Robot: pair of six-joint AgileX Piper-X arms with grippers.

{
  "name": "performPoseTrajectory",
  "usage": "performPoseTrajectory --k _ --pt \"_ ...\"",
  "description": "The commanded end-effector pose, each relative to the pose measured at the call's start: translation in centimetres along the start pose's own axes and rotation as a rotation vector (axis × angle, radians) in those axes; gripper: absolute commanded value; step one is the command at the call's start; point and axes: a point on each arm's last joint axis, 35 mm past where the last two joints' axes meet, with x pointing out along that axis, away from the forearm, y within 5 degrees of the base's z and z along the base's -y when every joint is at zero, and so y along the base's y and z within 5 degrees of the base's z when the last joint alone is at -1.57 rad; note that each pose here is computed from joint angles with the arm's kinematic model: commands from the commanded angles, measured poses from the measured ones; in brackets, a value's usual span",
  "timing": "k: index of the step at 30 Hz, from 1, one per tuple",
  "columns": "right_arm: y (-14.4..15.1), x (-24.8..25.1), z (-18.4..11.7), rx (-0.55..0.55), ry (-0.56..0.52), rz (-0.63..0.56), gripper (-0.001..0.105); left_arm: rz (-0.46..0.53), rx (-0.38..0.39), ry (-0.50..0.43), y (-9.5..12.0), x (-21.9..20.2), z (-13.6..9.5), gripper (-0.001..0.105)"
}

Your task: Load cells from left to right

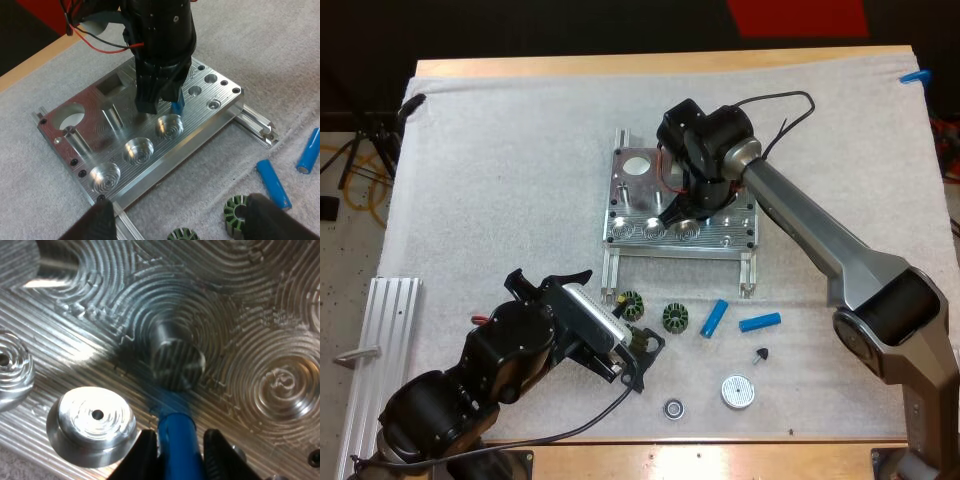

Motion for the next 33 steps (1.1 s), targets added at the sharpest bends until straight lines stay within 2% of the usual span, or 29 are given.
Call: performPoseTrajectory --k 1,7,8,10,12,15,18,28,33 --pt "-1.2 0.4 -0.7 0.014 0.061 -0.075 0.011 0.000 -0.003 -0.015 0.0 -0.1 0.2 0.054" --pt "-1.2 0.4 -0.7 0.015 0.061 -0.075 0.011 0.000 -0.003 -0.015 0.0 -0.1 0.2 0.054" --pt "-1.2 0.4 -0.7 0.015 0.061 -0.075 0.015 0.000 -0.003 -0.015 0.0 -0.1 0.2 0.054" --pt "-1.2 0.4 -0.7 0.015 0.061 -0.075 0.025 0.000 -0.003 -0.015 0.0 -0.1 0.2 0.054" --pt "-1.2 0.4 -0.7 0.014 0.061 -0.075 0.043 0.000 -0.003 -0.015 0.0 -0.1 0.2 0.054" --pt "-1.2 0.4 -0.7 0.014 0.061 -0.075 0.060 0.000 -0.003 -0.015 0.0 -0.1 0.2 0.054" --pt "-1.2 0.4 -0.7 0.014 0.061 -0.073 0.063 0.000 -0.003 -0.015 0.0 -0.1 0.2 0.054" --pt "-1.5 -1.0 -0.2 0.021 0.013 -0.082 0.063 0.000 -0.003 -0.015 0.0 -0.1 0.2 0.054" --pt "-1.2 -1.0 -0.1 0.005 -0.009 -0.007 0.063 0.000 -0.003 -0.015 0.0 -0.1 0.2 0.054"
